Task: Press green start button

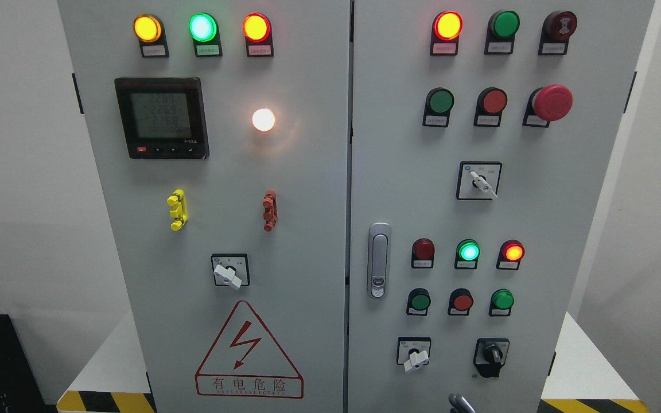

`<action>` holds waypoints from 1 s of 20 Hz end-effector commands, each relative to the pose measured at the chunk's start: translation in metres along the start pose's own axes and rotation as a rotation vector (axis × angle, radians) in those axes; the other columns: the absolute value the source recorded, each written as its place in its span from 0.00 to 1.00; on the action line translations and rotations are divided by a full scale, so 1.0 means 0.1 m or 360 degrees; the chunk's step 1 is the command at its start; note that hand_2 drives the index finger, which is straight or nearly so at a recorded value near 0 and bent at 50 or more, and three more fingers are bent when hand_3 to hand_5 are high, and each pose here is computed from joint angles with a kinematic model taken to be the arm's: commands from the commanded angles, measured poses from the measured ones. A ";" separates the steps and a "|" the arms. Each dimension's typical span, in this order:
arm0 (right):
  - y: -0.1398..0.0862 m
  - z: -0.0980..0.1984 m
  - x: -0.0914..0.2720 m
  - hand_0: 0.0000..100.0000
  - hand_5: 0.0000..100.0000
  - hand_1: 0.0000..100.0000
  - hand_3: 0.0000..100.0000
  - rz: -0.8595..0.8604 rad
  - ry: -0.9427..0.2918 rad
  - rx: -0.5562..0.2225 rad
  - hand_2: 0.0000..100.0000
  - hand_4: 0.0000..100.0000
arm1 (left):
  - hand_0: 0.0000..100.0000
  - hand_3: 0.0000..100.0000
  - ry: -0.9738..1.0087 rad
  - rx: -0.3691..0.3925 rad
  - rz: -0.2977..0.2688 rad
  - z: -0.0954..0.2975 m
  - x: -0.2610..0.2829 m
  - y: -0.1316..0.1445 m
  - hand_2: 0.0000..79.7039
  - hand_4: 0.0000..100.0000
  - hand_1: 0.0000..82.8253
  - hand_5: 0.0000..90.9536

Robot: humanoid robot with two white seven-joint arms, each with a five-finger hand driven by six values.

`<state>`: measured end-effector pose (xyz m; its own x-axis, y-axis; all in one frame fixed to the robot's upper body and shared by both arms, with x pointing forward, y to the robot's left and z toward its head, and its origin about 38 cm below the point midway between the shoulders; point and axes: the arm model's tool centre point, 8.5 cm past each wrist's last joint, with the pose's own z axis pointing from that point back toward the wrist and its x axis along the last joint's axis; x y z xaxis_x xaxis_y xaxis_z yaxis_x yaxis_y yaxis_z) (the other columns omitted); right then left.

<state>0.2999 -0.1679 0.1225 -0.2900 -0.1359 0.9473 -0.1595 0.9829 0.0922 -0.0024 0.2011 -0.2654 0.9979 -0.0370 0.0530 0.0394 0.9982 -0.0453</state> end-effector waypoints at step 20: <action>0.01 -0.21 0.21 0.16 0.00 0.27 0.09 0.0422 -0.0218 0.0081 0.00 0.11 | 0.12 0.00 0.0001 -0.0001 0.0000 0.00 -0.01 0.00 0.00 0.00 0.67 0.00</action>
<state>0.3074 -0.1648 0.1411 -0.4106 -0.0064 0.9118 -0.1432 0.9880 -0.0576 -0.0026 0.2011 -0.2654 0.9979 -0.0369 0.0528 0.0393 0.9982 -0.0454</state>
